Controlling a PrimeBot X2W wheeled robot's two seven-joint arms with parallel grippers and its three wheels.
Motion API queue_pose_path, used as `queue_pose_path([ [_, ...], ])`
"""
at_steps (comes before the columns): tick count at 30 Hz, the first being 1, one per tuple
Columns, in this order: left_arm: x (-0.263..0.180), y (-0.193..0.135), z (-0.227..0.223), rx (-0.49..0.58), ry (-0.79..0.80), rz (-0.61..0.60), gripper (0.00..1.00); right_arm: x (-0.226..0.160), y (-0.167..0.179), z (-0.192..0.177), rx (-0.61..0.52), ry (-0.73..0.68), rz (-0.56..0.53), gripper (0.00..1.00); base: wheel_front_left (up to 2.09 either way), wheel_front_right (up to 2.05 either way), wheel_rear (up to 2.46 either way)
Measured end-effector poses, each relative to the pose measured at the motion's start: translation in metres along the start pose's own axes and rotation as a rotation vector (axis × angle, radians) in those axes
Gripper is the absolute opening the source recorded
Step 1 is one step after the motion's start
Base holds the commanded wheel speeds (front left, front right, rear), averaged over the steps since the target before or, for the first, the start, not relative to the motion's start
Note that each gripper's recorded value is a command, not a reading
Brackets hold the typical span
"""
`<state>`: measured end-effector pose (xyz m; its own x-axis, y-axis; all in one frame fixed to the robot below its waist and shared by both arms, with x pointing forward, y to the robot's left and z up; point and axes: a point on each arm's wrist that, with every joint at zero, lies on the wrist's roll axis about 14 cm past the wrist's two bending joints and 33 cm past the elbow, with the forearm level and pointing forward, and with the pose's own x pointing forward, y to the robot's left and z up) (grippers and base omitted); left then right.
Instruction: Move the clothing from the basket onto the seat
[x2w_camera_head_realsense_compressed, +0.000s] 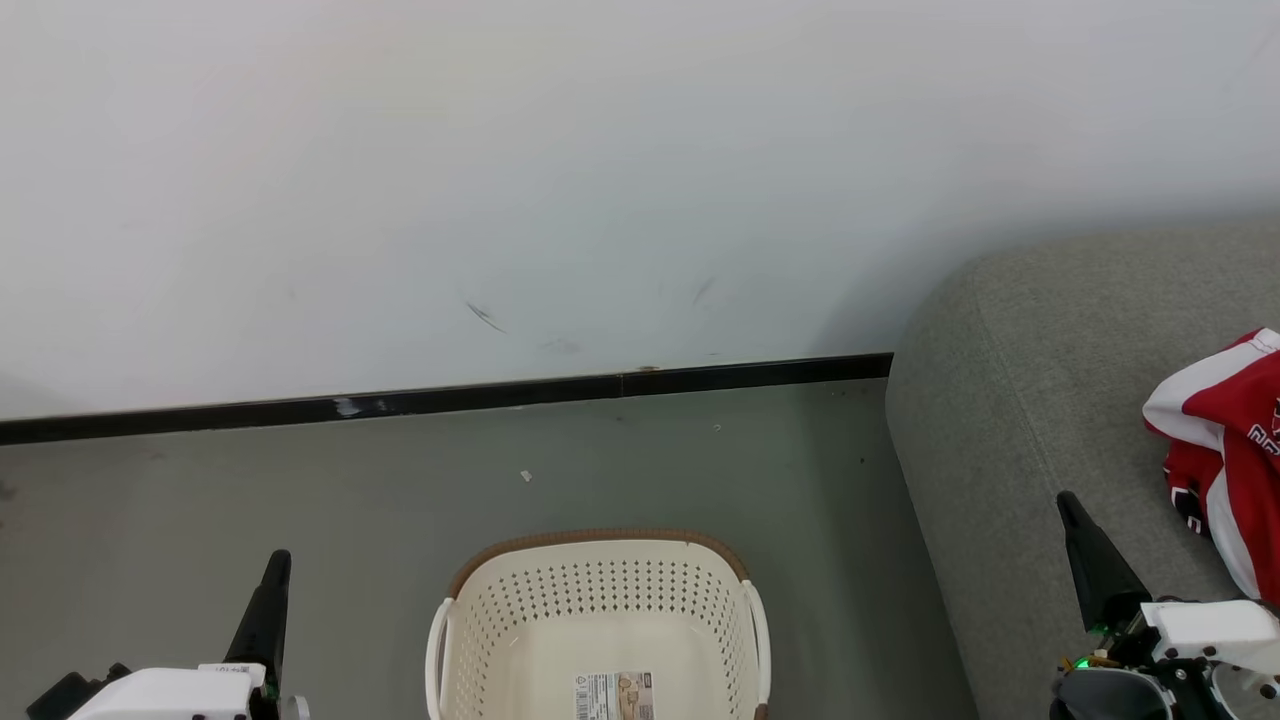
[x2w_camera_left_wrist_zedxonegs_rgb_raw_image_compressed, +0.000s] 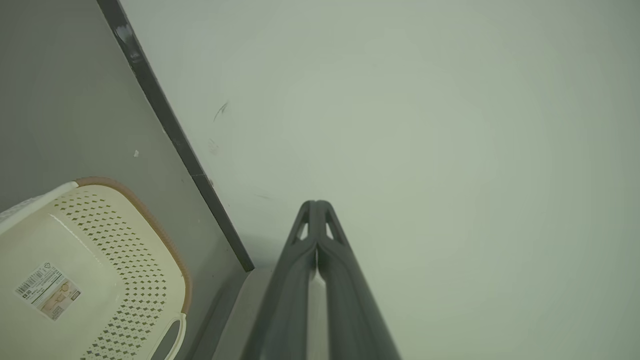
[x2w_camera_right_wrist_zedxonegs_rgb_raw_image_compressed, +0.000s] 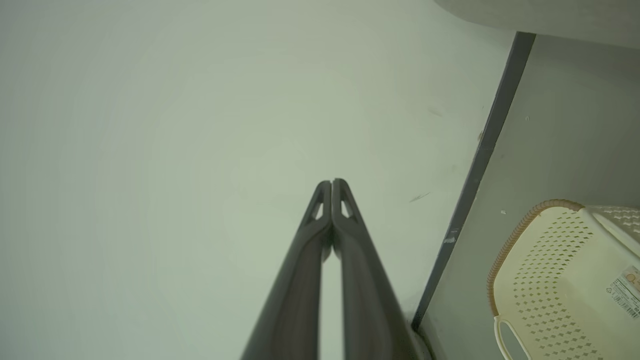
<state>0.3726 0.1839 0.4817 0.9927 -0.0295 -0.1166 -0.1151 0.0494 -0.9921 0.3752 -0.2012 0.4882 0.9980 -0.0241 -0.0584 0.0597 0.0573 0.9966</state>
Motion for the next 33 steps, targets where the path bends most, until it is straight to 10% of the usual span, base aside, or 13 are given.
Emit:
queue_pose_path([
  [33,0.0031,-0.0069,0.0034,-0.054,-0.006,-0.034,0.0,0.0034,-0.0003,0.0012,0.07,0.0,-0.004,0.0,0.0,0.0,0.0],
])
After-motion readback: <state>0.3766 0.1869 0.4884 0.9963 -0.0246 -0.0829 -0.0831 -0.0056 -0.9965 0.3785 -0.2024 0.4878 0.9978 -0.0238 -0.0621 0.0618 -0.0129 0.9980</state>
